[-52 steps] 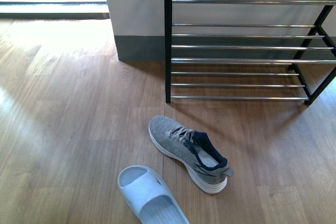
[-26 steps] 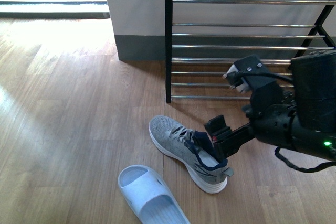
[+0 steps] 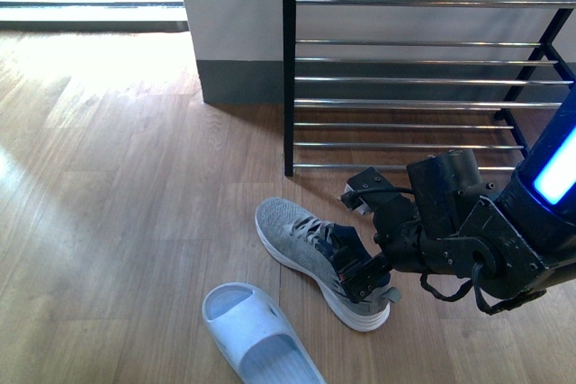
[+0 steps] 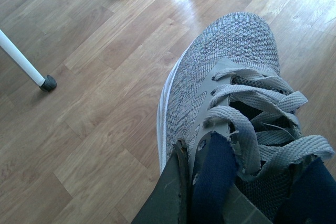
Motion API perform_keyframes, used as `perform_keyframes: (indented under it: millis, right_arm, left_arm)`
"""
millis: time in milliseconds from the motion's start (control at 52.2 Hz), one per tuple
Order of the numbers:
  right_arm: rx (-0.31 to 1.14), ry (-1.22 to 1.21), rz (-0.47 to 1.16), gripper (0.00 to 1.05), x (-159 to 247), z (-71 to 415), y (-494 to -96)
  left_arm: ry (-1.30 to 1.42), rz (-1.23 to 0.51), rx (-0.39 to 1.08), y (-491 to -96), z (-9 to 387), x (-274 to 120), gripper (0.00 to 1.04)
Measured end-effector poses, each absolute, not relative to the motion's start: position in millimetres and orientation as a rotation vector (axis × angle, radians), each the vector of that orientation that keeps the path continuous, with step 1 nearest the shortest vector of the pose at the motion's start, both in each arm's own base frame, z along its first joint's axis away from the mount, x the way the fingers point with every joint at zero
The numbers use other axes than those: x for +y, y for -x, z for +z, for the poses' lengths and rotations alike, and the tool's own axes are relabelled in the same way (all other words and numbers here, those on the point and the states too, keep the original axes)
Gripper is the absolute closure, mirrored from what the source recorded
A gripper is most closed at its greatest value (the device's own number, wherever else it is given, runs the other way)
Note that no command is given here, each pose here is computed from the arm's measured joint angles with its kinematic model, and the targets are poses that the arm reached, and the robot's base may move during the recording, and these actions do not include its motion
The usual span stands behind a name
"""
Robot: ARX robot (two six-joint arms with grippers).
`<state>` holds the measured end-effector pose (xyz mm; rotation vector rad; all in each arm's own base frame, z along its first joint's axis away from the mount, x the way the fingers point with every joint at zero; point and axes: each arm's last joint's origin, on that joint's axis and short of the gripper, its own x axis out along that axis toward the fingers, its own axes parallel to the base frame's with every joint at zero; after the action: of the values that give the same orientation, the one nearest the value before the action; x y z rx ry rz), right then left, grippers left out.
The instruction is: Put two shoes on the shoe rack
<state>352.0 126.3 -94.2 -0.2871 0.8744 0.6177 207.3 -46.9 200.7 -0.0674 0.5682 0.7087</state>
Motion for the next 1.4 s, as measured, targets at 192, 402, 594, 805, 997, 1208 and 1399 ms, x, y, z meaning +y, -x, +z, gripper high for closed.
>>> perform_keyframes:
  millis: [192,402,594,805,997,1208,1399]
  right_arm:
    - [0.883,0.302,0.602,0.09,117.8,-102.1,-373.1]
    - [0.866,0.291,0.566,0.09,102.5,-98.4,-395.5]
    - [0.884,0.287,0.554,0.09,108.5,-116.2,-396.3]
    - [0.919,0.271,0.547,0.21,126.7,-137.0,-390.7]
    - [0.899,0.253,0.532,0.51,129.6,-134.8,-393.3]
    - [0.893,0.204,0.516,0.84,125.6,-127.6,-380.1]
    - [0.84,0.134,0.481,1.03,120.3,-99.8,-369.0]
  left_arm:
    - [0.068,0.709,0.568,-207.3,200.7,-46.9,1.03]
    - [0.068,0.709,0.568,-207.3,200.7,-46.9,1.03]
    - [0.068,0.709,0.568,-207.3,200.7,-46.9,1.03]
    - [0.067,0.709,0.568,-207.3,200.7,-46.9,1.03]
    - [0.068,0.709,0.568,-207.3,200.7,-46.9,1.03]
    - [0.067,0.709,0.568,-207.3,200.7,-46.9,1.03]
    - [0.068,0.709,0.568,-207.3,200.7,-46.9,1.03]
